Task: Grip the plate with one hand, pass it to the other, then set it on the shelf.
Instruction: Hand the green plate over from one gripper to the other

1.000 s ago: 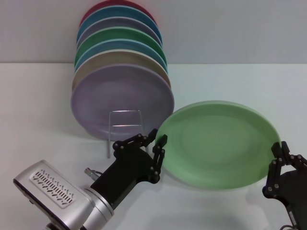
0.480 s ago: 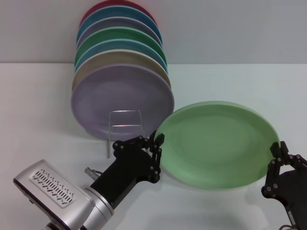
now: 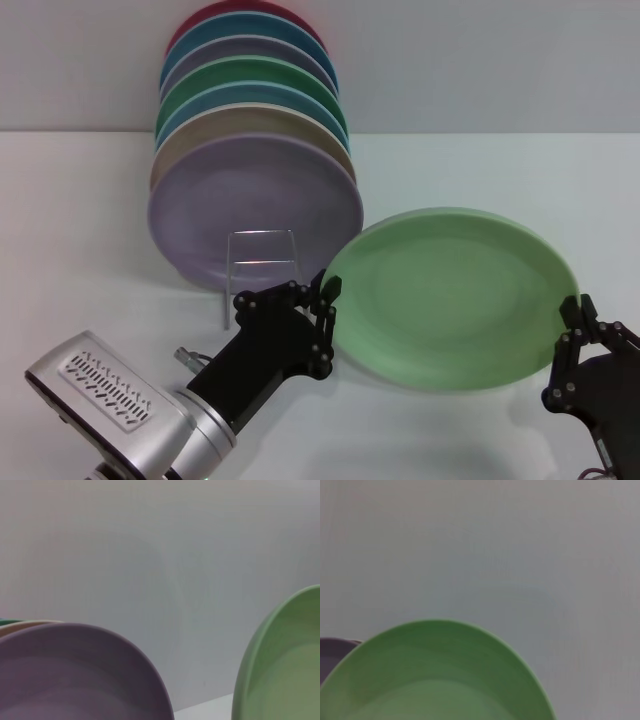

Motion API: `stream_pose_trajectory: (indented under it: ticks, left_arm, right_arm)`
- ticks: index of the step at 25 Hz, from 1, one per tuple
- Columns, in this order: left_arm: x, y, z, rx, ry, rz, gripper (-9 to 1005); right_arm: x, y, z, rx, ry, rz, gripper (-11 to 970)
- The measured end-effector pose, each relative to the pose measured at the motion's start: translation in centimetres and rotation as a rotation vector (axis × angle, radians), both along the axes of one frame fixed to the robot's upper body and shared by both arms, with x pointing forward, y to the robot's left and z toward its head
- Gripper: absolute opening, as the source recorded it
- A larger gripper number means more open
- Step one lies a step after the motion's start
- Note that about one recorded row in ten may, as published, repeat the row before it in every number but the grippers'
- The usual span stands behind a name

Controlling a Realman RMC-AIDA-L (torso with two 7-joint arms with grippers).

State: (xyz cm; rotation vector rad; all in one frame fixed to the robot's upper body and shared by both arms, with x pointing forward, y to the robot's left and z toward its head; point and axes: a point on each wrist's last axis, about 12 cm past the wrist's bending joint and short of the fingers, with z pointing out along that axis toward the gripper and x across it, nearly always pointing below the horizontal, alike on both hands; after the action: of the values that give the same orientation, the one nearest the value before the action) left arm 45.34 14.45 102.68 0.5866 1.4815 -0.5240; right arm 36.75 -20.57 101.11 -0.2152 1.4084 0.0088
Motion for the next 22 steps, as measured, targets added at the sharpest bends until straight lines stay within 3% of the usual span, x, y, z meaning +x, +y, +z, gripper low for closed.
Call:
stream_pose_trajectory:
  ticks: [10,18,22]
  left_arm:
    - [-0.1,0.1,0.4,-0.026,-0.024,0.01,45]
    - [-0.4,0.6,0.6,-0.052,-0.047,0.028,44]
    - [-0.7,1.1,0.8,-0.077,-0.07,0.045,42]
  right_arm:
    - [-0.3,0.0,-0.2,0.025,-0.007,0.067,114]
    - [-0.8,-1.6,-0.2,0.086,-0.036,0.063,338]
    - [-1.3,-3.0,-0.1,0.136,-0.063,0.066,346]
